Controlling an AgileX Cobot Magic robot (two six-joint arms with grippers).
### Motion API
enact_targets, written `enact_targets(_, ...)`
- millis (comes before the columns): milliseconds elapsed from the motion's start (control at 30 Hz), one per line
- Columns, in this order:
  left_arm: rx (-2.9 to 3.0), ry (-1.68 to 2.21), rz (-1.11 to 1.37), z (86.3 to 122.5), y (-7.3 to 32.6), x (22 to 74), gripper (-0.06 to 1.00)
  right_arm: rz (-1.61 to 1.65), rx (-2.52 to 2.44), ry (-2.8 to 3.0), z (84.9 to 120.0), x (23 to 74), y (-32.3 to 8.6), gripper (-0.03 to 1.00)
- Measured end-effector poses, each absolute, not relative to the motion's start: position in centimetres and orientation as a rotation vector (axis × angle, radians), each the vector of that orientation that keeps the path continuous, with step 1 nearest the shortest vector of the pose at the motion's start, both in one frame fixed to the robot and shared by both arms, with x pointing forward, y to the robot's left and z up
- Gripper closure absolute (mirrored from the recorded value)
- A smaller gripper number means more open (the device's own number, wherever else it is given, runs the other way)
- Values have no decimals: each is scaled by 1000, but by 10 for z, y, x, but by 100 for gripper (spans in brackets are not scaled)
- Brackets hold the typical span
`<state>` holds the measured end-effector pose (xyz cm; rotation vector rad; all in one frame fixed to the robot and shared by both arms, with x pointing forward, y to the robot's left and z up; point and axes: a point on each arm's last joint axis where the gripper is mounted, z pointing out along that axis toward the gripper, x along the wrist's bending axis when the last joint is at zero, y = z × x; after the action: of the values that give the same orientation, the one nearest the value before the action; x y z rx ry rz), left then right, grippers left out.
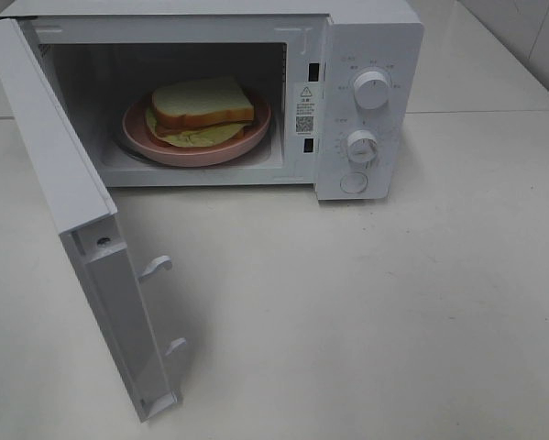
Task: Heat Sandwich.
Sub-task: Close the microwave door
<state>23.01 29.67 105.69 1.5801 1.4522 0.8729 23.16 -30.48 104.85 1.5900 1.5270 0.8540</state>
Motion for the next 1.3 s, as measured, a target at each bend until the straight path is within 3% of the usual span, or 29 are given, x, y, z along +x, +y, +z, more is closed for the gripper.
enact_targets(667, 1580, 1452, 873, 1057, 297, 230, -4, 855, 1590, 1526, 1049, 232, -305, 20)
enact_targets(867, 1571, 1450, 876, 1071, 296, 241, 1, 855, 1590, 1526, 1049, 232, -305, 20)
enact_targets(1000, 1582, 1466, 865, 1074, 296, 253, 15, 855, 1590, 1526, 1049, 232, -305, 20)
enact_targets(1100, 1609, 1498, 838, 1076, 295, 270, 44, 855, 1590, 1526, 1049, 232, -305, 20)
enact_targets(1133, 1609, 1498, 838, 1076, 295, 270, 44, 855, 1590, 1526, 1049, 232, -305, 20)
enact_targets(1167, 1620, 1512, 827, 1076, 295, 278, 61, 855, 1590, 1526, 1049, 232, -305, 21)
enact_targets(1200, 1627, 1520, 820, 1076, 294, 283, 68, 855, 1590, 1526, 1049, 232, -305, 21)
enact_targets(1267, 1627, 1527, 819, 1077, 294, 297, 80, 855, 1590, 1526, 1049, 232, -305, 21)
enact_targets(1300, 1627, 1527, 819, 1077, 294, 297, 80, 855, 1590, 1526, 1049, 232, -305, 21)
